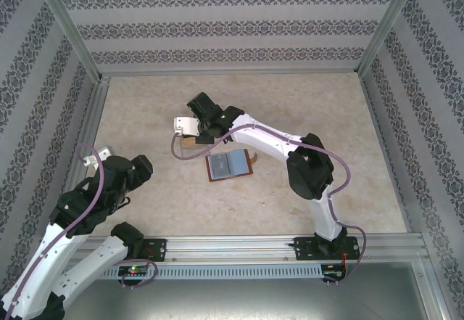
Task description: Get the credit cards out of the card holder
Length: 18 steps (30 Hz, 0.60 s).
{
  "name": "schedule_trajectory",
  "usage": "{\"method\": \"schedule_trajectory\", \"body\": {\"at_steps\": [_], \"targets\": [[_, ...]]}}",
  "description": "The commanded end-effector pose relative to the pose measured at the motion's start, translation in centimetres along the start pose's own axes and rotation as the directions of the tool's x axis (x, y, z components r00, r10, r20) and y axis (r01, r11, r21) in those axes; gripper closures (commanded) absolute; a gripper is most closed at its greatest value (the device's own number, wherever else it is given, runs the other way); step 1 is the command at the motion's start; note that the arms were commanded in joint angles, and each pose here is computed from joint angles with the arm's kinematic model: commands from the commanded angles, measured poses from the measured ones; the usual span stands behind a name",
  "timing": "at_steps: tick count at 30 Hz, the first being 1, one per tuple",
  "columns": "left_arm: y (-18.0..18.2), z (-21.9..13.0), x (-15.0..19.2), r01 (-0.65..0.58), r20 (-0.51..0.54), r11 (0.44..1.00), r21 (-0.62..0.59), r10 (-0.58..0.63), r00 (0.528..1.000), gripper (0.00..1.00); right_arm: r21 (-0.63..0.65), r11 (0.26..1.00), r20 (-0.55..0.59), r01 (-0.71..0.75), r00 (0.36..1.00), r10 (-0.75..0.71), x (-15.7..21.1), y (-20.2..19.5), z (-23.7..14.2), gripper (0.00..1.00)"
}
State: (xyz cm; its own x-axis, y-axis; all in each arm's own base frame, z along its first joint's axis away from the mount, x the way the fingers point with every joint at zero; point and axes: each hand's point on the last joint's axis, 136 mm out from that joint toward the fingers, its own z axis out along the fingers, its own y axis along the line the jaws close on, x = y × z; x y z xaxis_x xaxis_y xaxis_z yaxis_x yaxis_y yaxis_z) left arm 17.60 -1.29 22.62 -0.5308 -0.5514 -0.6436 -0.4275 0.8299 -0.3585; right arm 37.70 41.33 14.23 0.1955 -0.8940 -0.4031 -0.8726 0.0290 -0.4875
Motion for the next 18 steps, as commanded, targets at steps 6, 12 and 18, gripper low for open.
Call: {"method": "schedule_trajectory", "body": {"at_steps": [6,12,18], "targets": [[1.4,0.2,0.2,0.003,0.007,0.999,-0.054,-0.002,1.000,0.00,0.004,0.995,-0.003,0.101,0.995,-0.101,-0.8,0.2,1.4,1.00],[1.3,0.4,0.3,-0.002,0.008,0.998,-0.058,0.002,1.000,0.00,-0.037,0.995,-0.006,0.088,0.996,-0.088,-0.3,1.5,2.3,1.00],[1.2,0.6,0.2,-0.009,0.009,0.998,-0.059,0.010,1.000,0.00,-0.065,0.995,-0.013,0.080,0.997,-0.081,0.0,2.5,3.4,1.00]]}}
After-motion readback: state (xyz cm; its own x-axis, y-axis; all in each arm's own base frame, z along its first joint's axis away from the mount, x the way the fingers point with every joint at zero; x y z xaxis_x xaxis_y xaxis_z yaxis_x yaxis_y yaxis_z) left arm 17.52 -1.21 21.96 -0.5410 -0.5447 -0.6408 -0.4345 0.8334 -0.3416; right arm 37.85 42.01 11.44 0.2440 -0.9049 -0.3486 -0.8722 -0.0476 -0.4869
